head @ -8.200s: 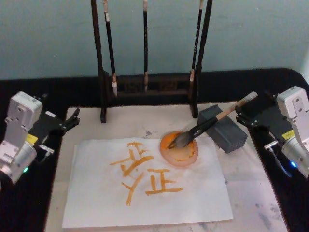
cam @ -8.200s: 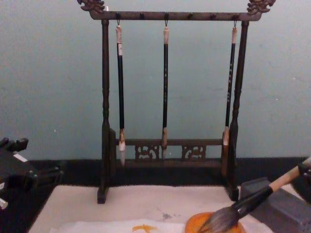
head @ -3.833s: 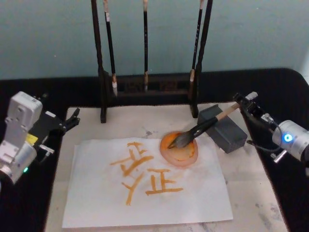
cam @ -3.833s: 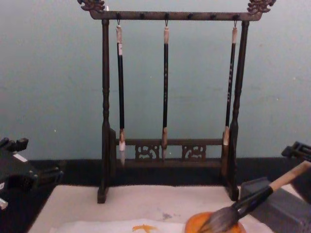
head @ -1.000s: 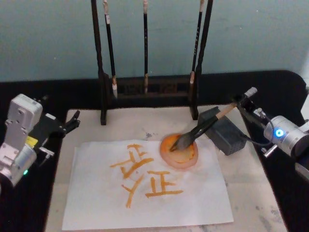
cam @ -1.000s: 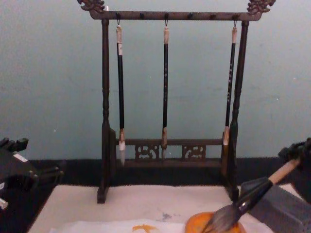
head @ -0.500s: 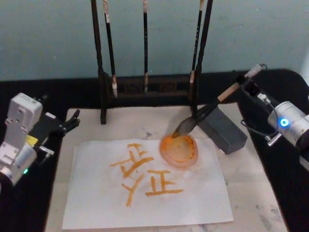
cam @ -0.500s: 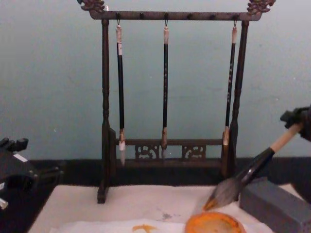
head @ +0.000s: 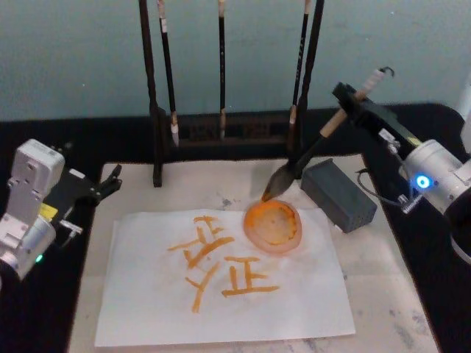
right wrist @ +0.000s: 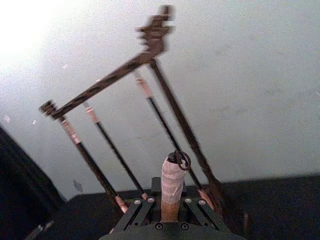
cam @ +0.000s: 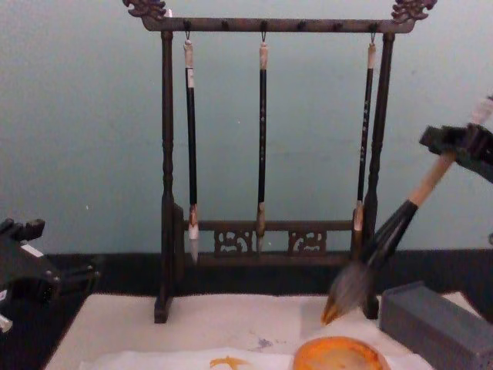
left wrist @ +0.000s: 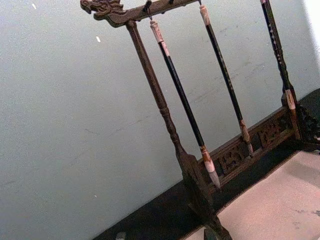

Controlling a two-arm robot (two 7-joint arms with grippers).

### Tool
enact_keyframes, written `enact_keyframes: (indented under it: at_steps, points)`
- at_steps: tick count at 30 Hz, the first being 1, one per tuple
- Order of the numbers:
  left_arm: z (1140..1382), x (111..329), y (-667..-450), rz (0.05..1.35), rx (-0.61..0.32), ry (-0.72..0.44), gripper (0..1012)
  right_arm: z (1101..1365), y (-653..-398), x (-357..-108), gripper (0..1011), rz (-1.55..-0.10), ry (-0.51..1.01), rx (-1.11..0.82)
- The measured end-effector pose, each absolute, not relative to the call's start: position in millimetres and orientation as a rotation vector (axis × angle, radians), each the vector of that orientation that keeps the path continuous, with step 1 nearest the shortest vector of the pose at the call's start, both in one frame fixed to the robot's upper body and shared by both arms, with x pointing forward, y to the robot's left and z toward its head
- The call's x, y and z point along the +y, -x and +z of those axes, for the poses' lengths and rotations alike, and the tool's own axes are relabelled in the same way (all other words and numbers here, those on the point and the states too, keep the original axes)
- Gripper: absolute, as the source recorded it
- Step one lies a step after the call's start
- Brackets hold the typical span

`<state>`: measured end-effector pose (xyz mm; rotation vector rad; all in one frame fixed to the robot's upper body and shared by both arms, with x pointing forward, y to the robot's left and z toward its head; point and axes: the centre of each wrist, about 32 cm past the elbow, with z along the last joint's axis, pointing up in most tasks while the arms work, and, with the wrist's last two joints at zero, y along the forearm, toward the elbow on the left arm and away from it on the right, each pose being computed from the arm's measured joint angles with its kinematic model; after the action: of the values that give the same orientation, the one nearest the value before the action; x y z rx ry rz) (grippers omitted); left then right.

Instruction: Pick up the brush from the inkstone, write on the paper, then place the brush back to its original position.

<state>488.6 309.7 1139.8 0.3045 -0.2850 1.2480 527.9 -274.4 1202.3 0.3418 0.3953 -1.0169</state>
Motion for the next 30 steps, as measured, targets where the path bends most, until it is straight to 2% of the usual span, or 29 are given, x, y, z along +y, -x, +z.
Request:
enact_keyframes:
  at_steps: [11,13,16,21,30]
  points:
    - [1140,310,-489,1.248,-0.285,-0.304,1010,1212,-528,-262,168,-0.929,-0.272,0.143]
    - [1140,310,-489,1.248,-0.285,-0.304,1010,1212,-522,-258,168,-0.911,-0.252,0.104]
    - [1140,310,-489,1.248,-0.285,-0.304,1010,1211,-497,-244,168,-0.874,-0.225,0.054]
    - [1140,310,-489,1.248,-0.285,-0.304,1010,1211,-480,-234,168,-0.836,-0.215,0.011]
    - [1140,310,-489,1.248,-0.285,-0.304,1010,1205,-471,-230,168,-0.799,-0.203,-0.016]
